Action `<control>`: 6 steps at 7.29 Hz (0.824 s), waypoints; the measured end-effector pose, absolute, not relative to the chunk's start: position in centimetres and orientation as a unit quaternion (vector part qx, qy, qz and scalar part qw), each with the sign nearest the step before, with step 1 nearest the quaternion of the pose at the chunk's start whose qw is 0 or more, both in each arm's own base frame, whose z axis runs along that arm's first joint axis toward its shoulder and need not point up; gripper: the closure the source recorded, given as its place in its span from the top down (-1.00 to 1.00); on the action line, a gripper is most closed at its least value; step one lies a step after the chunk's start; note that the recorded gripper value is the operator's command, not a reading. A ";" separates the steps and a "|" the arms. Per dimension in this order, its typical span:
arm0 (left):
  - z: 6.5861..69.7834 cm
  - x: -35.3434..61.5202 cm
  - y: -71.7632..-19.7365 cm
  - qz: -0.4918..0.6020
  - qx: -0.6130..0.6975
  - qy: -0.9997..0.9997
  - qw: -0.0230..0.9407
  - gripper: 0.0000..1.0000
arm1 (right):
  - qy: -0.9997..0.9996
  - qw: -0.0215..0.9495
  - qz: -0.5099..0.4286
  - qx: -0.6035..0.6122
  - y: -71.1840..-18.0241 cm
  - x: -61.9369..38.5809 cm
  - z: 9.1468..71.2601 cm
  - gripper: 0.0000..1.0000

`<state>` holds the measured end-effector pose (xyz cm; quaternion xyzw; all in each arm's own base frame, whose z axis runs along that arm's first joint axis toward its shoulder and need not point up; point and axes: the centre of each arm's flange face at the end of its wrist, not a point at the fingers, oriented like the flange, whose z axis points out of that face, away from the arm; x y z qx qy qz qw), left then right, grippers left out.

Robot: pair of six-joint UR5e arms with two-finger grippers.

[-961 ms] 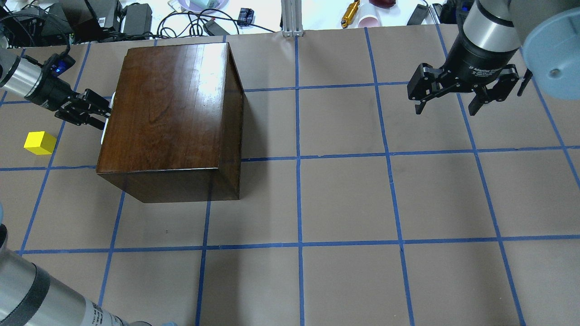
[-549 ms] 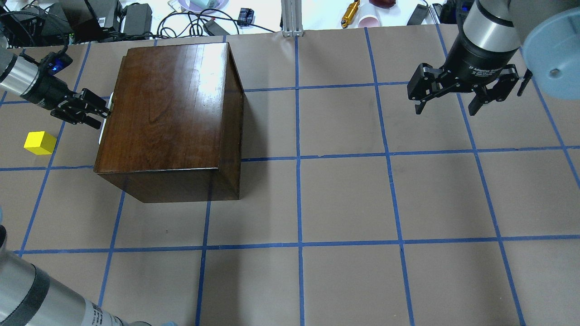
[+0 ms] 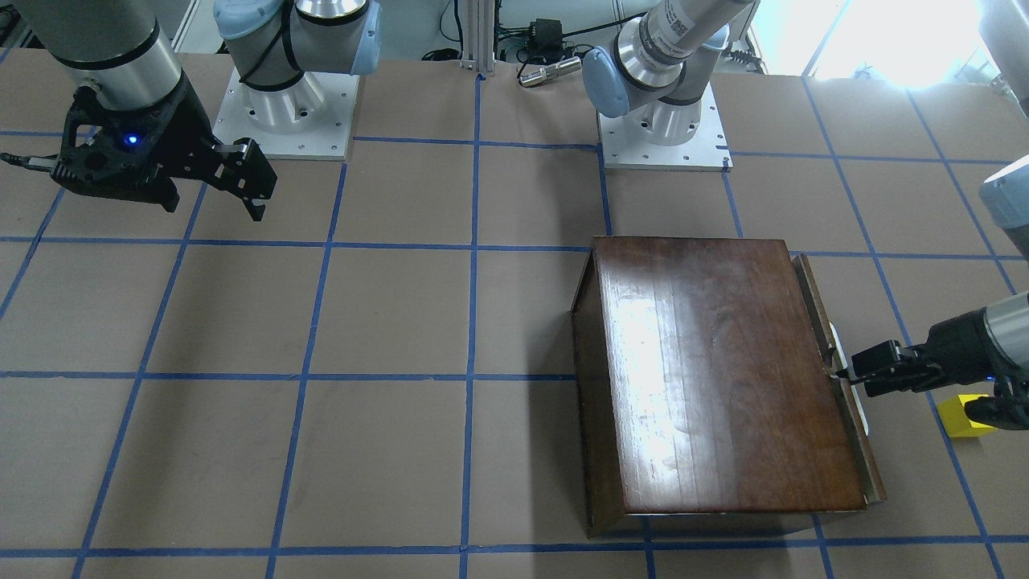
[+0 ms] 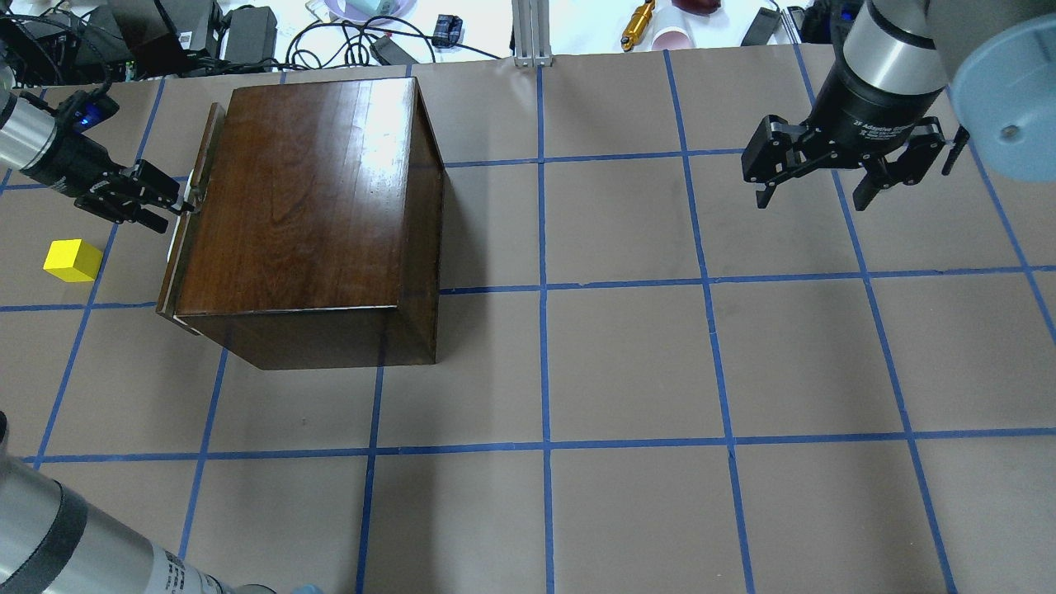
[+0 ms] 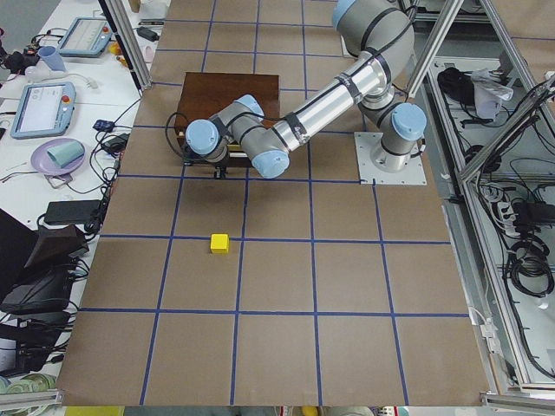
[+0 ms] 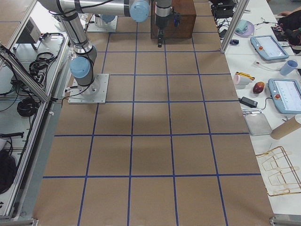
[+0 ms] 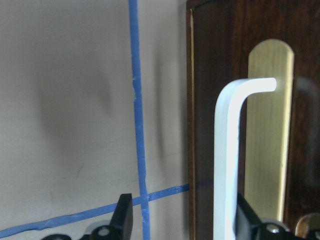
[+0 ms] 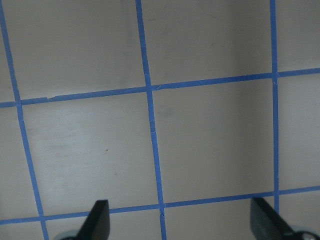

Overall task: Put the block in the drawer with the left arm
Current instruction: 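Pull the drawer open outward with the left gripper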

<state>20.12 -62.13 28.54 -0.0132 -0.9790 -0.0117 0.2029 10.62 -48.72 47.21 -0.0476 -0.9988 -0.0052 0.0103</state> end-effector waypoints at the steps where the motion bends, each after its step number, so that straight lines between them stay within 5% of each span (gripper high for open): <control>1: 28.7 20.4 -62.1 -0.013 -0.013 -0.980 0.197 0.43 | -0.999 0.010 -0.005 -0.048 -48.7 10.6 47.2 1.00; 6: 29.1 21.5 -62.0 -0.023 -0.016 -0.986 0.167 0.44 | -0.999 0.010 -0.005 -0.048 -48.7 10.6 47.2 1.00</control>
